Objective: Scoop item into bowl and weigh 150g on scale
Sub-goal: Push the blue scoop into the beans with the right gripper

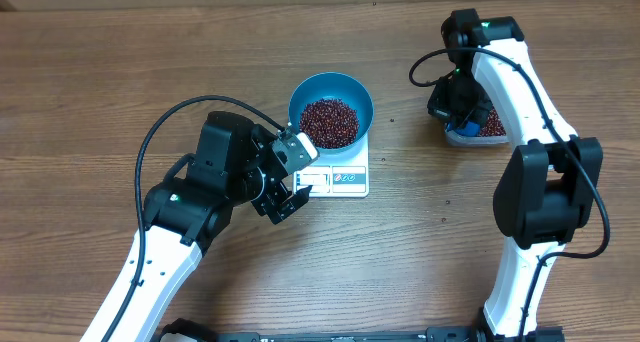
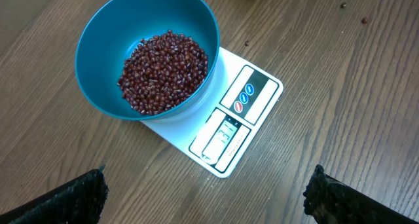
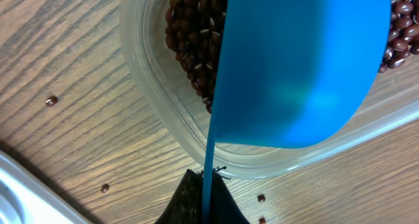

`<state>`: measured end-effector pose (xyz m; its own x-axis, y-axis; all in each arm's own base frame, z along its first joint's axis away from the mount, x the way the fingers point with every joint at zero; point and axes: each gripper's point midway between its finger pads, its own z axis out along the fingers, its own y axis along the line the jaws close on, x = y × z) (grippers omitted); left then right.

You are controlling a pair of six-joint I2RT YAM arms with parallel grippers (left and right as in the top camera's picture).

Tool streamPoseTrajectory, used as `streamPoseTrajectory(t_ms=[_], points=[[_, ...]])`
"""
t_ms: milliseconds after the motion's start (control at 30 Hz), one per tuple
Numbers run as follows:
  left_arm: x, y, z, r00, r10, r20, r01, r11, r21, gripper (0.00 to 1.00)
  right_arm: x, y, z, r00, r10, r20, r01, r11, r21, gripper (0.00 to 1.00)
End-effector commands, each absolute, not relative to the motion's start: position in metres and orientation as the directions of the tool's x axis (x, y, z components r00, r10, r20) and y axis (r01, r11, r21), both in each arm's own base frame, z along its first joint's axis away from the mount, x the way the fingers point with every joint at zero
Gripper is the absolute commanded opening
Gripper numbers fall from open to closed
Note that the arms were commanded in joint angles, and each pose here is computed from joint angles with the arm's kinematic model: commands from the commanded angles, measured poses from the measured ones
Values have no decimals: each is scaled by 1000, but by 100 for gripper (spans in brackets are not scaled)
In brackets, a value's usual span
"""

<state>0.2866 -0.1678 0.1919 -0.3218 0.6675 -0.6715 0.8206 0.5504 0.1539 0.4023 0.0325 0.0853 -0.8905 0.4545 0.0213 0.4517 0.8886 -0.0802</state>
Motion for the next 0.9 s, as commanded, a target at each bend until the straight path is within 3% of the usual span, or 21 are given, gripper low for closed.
streamPoseTrajectory(t_ms=[0,867], points=[[291,-169,202,-322,648,-690,812,563,151,99,416,34,105,-892,451,-28,452,892,-1,4],[291,-169,202,-322,648,-690,813,563,150,99,419,26,137,-881,473,0,462,860,218,4]])
